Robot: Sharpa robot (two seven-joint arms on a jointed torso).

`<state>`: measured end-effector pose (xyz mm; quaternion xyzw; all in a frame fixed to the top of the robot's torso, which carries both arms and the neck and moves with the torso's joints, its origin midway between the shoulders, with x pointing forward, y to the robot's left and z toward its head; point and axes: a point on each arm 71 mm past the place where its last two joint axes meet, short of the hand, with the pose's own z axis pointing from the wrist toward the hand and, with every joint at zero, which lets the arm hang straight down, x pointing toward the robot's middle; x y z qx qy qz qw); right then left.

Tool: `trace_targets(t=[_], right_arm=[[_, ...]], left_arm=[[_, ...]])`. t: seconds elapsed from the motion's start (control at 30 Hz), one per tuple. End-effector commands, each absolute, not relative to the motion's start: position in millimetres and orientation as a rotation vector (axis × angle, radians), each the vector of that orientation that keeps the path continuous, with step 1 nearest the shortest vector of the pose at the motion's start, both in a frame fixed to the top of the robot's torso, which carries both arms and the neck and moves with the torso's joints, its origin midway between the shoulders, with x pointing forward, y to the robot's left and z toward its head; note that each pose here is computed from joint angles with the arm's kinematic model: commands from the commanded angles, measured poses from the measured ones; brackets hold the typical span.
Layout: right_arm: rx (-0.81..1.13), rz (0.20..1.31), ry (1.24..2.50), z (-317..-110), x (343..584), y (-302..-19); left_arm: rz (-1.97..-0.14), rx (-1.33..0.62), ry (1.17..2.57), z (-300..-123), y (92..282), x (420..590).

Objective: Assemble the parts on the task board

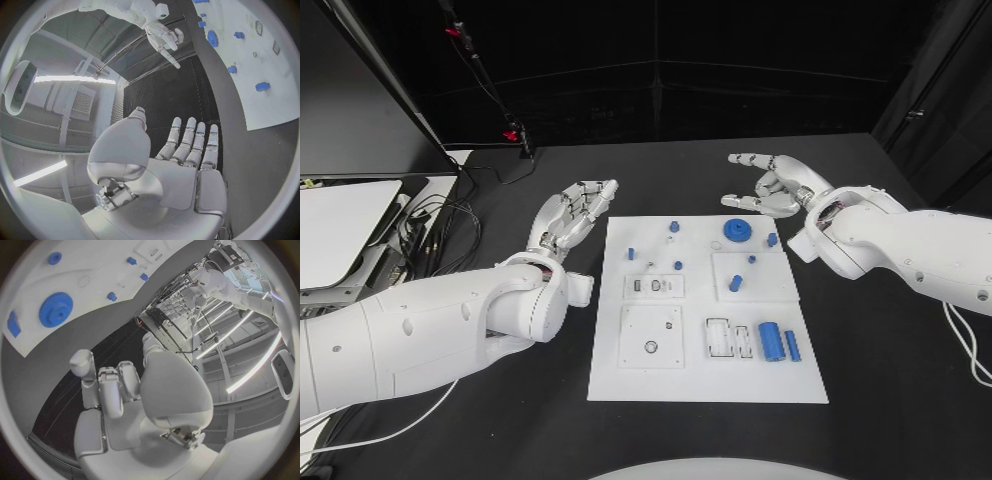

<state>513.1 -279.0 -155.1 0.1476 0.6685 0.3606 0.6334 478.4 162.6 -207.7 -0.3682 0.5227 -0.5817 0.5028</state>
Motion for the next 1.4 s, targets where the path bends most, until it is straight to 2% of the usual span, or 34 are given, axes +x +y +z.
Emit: trace_targets(t=[0.03, 0.2, 0.43, 0.5, 0.67, 0.97, 1.4], right_arm=[[0.237, 0.803, 1.591, -157.0, 511.6, -280.0], [0.166, 0.705, 1.587, -158.2, 515.3, -290.7], [0.061, 0.506, 1.628, -165.6, 525.2, -301.8], [0.030, 0.432, 1.649, -169.2, 528.3, -303.1], [-0.004, 0.347, 1.675, -174.4, 532.6, -300.5], [-0.025, 0.286, 1.749, -184.8, 538.5, -292.0], [-0.045, 0.288, 1.773, -192.8, 540.5, -284.0]], left_arm=[[-1.558, -0.687, 1.034, -187.7, 160.1, 471.6], [-1.559, -0.689, 1.037, -187.9, 159.8, 471.8], [-1.557, -0.691, 1.040, -188.2, 160.0, 472.1], [-1.556, -0.694, 1.043, -188.4, 160.1, 472.2], [-1.554, -0.697, 1.046, -188.8, 160.5, 472.2], [-1.552, -0.697, 1.045, -188.9, 161.4, 471.9], [-1.547, -0.697, 1.043, -189.0, 162.7, 472.1]])
